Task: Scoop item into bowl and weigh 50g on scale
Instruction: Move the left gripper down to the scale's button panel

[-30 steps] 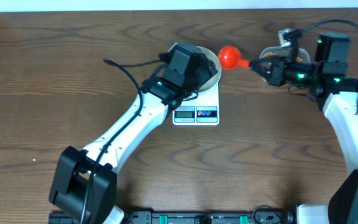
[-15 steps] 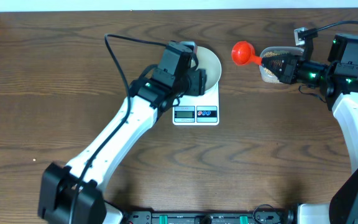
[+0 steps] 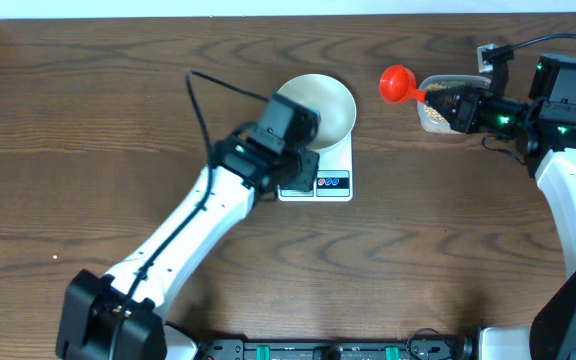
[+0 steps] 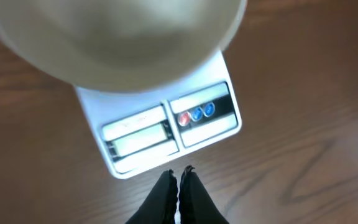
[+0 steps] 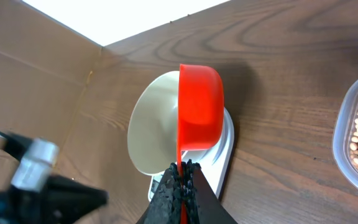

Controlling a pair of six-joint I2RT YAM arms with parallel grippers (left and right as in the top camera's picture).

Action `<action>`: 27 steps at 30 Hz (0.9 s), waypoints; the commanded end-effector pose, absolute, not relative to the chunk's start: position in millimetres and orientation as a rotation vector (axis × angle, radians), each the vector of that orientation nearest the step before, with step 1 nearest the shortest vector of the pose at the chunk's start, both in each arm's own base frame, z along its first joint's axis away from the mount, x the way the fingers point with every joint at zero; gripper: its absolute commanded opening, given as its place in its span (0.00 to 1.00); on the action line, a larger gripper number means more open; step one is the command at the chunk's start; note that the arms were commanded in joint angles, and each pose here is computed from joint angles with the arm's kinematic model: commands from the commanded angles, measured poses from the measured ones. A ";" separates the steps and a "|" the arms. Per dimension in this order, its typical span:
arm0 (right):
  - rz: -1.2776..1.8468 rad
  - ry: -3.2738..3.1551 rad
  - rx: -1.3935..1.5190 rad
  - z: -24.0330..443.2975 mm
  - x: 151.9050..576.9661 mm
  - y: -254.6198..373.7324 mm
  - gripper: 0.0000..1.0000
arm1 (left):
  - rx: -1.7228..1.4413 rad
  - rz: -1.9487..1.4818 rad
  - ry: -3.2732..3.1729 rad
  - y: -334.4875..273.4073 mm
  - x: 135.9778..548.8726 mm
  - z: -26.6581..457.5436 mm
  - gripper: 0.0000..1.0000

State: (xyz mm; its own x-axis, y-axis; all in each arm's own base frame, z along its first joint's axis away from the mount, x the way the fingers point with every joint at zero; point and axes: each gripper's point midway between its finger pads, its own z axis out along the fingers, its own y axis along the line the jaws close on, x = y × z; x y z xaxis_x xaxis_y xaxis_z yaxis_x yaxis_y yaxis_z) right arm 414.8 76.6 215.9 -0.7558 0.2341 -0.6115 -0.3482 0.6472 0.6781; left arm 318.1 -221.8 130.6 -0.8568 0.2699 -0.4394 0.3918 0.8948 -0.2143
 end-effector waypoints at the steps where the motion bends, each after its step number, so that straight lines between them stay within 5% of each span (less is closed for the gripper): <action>1: 1.154 2.122 -0.064 234.0 412.9 65.1 0.01 | 0.511 -0.441 2.672 -230.4 304.0 111.0 0.07; 27: 1.202 2.051 0.037 246.1 408.6 17.7 0.01 | 0.467 -0.501 2.517 -252.3 329.5 50.3 0.07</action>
State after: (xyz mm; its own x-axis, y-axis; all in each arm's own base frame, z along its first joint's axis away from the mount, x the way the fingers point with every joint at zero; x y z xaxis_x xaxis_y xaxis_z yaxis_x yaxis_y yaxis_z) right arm 409.4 16.4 233.5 -0.7311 0.3749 -0.5701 -0.3011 0.5725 0.7626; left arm 328.1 -253.7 57.9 -0.7977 0.2236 -0.5601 0.4269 0.8653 -0.2626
